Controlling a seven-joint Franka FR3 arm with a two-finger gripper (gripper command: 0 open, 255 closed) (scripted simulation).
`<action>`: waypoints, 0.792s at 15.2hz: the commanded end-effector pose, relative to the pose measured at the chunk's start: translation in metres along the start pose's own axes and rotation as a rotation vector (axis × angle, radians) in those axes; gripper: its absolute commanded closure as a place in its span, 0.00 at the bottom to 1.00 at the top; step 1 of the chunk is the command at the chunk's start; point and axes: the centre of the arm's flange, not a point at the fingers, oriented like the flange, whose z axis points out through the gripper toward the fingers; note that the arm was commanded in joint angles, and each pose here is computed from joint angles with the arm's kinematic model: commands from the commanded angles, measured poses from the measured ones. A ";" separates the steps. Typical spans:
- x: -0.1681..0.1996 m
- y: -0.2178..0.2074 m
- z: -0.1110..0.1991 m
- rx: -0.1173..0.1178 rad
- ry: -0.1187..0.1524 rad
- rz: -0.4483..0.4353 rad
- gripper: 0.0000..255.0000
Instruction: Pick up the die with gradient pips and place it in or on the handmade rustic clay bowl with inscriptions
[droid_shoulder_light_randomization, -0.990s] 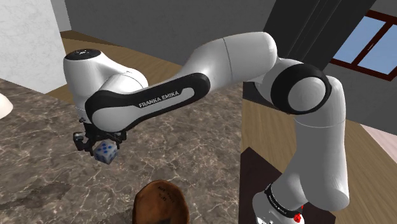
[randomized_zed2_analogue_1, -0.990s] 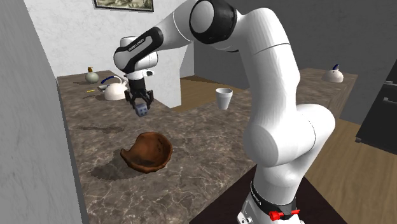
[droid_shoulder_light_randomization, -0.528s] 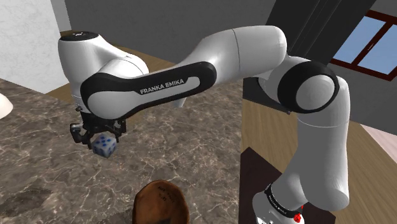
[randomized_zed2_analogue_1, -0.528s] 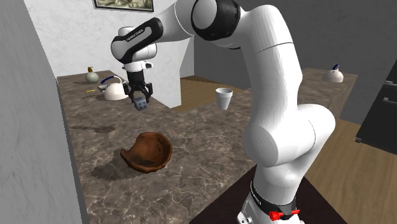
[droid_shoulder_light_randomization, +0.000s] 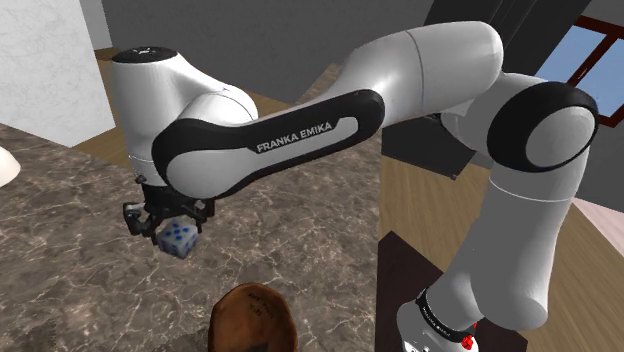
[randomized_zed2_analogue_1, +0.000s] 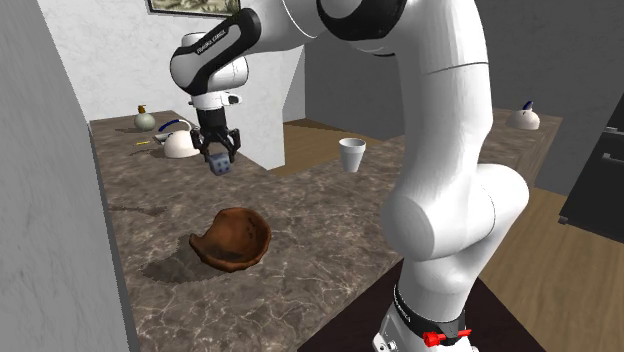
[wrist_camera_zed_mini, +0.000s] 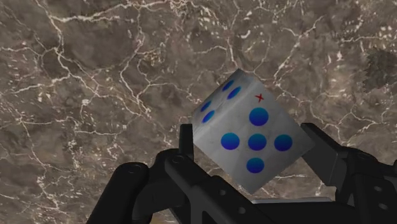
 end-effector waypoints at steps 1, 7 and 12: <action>-0.023 0.010 0.000 0.000 0.001 0.000 1.00; -0.095 0.041 -0.002 0.000 0.001 0.000 1.00; -0.156 0.067 -0.004 0.000 0.001 0.000 1.00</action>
